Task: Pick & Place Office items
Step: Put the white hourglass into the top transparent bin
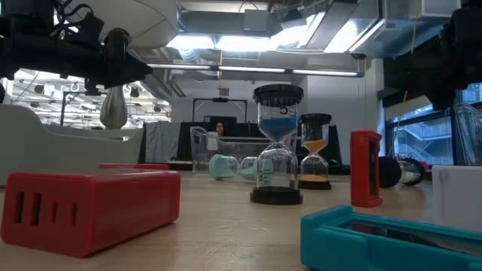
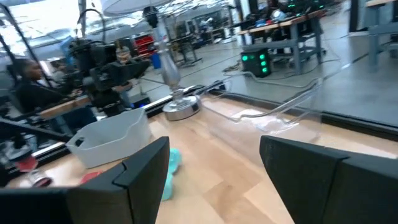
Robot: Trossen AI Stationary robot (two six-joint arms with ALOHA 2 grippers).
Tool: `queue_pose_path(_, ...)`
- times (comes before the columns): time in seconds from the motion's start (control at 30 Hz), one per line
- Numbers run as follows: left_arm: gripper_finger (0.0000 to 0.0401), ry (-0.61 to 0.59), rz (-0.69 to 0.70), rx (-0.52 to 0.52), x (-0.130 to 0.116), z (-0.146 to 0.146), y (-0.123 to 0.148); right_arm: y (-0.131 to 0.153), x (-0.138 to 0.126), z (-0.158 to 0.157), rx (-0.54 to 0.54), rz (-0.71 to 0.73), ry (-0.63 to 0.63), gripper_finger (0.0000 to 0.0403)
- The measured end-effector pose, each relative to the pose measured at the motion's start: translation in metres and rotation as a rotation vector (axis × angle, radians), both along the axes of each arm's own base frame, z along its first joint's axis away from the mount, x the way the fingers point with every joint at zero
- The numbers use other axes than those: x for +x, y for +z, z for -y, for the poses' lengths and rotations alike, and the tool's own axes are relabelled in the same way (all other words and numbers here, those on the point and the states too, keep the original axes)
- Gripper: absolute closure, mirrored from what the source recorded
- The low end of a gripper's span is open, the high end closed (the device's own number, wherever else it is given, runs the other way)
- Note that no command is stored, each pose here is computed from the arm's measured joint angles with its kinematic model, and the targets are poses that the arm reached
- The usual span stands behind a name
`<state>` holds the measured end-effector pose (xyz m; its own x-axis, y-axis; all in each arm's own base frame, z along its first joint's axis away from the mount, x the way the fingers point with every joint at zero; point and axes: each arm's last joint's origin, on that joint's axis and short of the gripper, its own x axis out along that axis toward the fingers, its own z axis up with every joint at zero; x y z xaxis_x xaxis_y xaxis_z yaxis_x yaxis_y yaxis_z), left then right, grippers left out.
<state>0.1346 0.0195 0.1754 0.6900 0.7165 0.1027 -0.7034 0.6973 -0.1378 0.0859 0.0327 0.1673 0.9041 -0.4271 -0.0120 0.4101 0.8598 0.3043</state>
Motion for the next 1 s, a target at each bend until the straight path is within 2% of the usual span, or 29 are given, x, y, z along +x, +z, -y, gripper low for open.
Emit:
queue_pose_path(0.67, 0.0219, 0.002, 0.045, -0.01, 0.0, 0.0, 0.005, 0.0, 0.0, 0.0, 0.051, 0.024, 0.003, 0.0147)
queue_pose_path(0.83, 0.0218, -0.029, 0.075, 0.022, 0.009, 0.001, 0.026, 0.005, -0.002, 0.003, 0.057, 0.041, -0.087, 0.0146)
queue_pose_path(1.0, 0.0218, -0.091, -0.001, 0.114, 0.032, 0.002, 0.06, 0.031, -0.006, 0.007, 0.021, 0.054, -0.146, 0.0126)
